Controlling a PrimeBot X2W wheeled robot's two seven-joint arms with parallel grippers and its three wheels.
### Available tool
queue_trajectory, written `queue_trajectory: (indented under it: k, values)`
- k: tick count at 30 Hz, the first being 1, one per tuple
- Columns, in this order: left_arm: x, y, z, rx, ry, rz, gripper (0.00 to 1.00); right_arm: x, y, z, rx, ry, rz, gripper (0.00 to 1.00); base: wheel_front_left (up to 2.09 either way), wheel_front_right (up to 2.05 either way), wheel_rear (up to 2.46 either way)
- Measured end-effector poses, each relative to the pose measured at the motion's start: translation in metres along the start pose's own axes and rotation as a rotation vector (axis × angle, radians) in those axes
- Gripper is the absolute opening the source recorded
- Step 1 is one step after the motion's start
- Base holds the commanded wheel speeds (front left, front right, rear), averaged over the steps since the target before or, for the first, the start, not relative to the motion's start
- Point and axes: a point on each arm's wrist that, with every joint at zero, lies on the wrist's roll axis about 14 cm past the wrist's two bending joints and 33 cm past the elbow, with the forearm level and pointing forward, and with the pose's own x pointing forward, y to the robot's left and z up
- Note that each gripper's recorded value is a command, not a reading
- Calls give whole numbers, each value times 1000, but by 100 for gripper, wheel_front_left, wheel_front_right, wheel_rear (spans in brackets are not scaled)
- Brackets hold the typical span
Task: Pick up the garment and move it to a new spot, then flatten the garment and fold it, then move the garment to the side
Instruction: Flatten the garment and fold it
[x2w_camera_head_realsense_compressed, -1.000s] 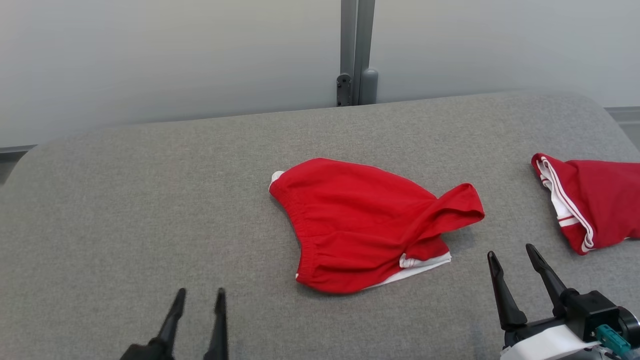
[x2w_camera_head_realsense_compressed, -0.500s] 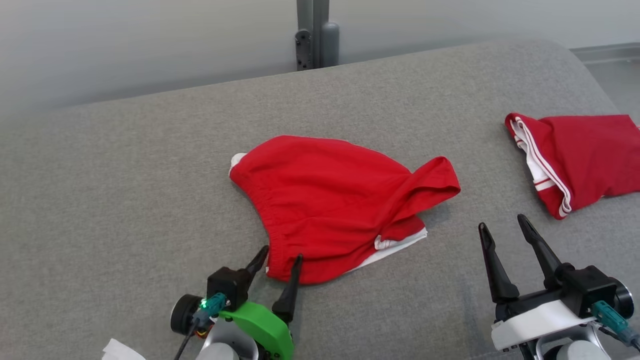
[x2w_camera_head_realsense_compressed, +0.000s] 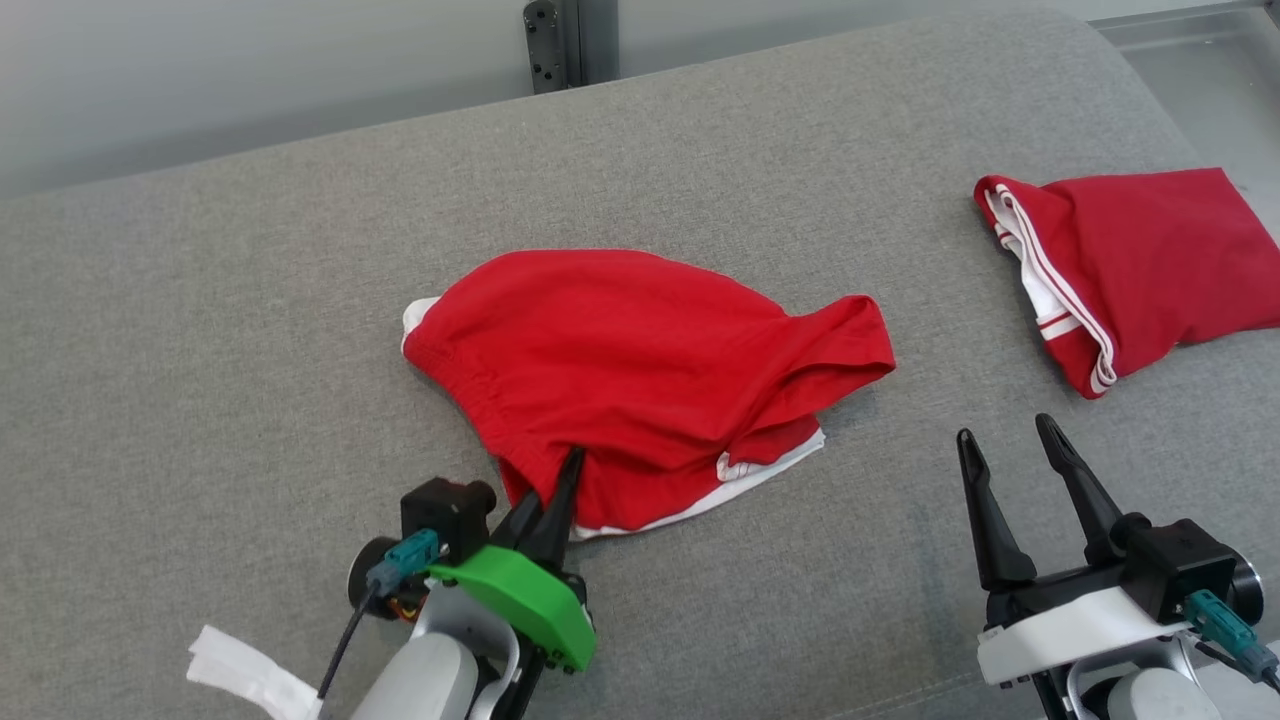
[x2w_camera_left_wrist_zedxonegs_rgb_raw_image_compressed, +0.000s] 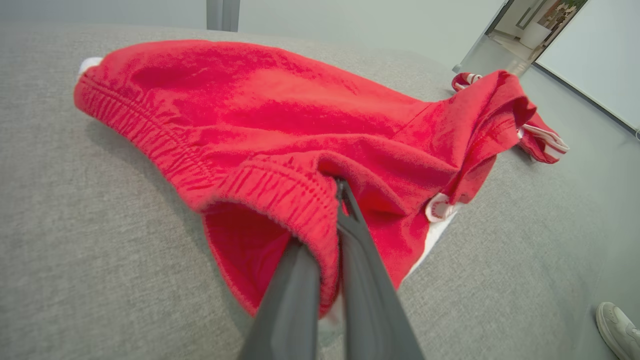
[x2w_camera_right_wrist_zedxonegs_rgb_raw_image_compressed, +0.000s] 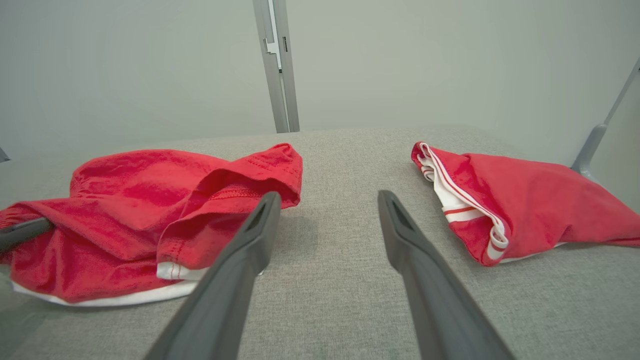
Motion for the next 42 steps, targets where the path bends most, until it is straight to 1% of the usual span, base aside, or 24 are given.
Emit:
queue_trajectory:
  k: [2,4,8,10,13,15,16,17,18,19,20,21,27,32,35,38,39,42]
  values:
    - [8,-7,15,-15,-25,-28,0,4,2,-2,1,4,6,100,0,0,0]
    - [17,-7,26,-36,-29,-31,0,8,3,-3,1,7,12,100,0,0,0]
    - [43,13,36,1,17,28,0,21,7,-7,3,14,30,100,0,0,0]
    - [52,32,23,36,105,77,0,27,10,-11,4,22,39,100,0,0,0]
    - [53,66,-6,90,245,142,0,34,12,-17,7,36,46,100,0,0,0]
    - [53,78,-18,82,281,157,0,35,6,-22,12,50,24,100,0,0,0]
    - [53,80,-22,80,290,156,7,34,2,-24,11,59,10,100,0,0,0]
    - [54,81,-24,77,292,153,17,32,-2,-28,9,71,-3,100,0,0,0]
    - [54,84,-26,70,288,152,30,29,-6,-31,7,84,-15,100,0,0,0]
    - [53,85,-26,62,276,151,46,26,-8,-34,7,95,-21,100,0,0,0]
    - [52,83,-25,57,260,143,81,24,-9,-37,8,104,-27,100,0,0,0]
    - [49,84,-25,40,246,148,100,22,-10,-38,9,109,-30,100,0,0,0]
    - [18,68,-26,-26,203,141,100,18,-8,-31,-2,91,-15,100,0,0,0]
    - [-22,73,-13,-43,174,201,100,14,0,-19,-1,55,13,100,0,0,0]
    - [-42,85,10,-31,119,262,100,9,3,-15,3,45,20,100,0,0,0]
    - [-62,100,26,10,91,326,100,6,10,-11,8,31,38,100,0,0,0]
    - [-65,98,36,17,63,328,100,4,10,-10,9,29,40,100,0,0,0]
    - [-63,76,57,33,-12,276,100,-1,8,-5,7,15,30,100,0,0,0]
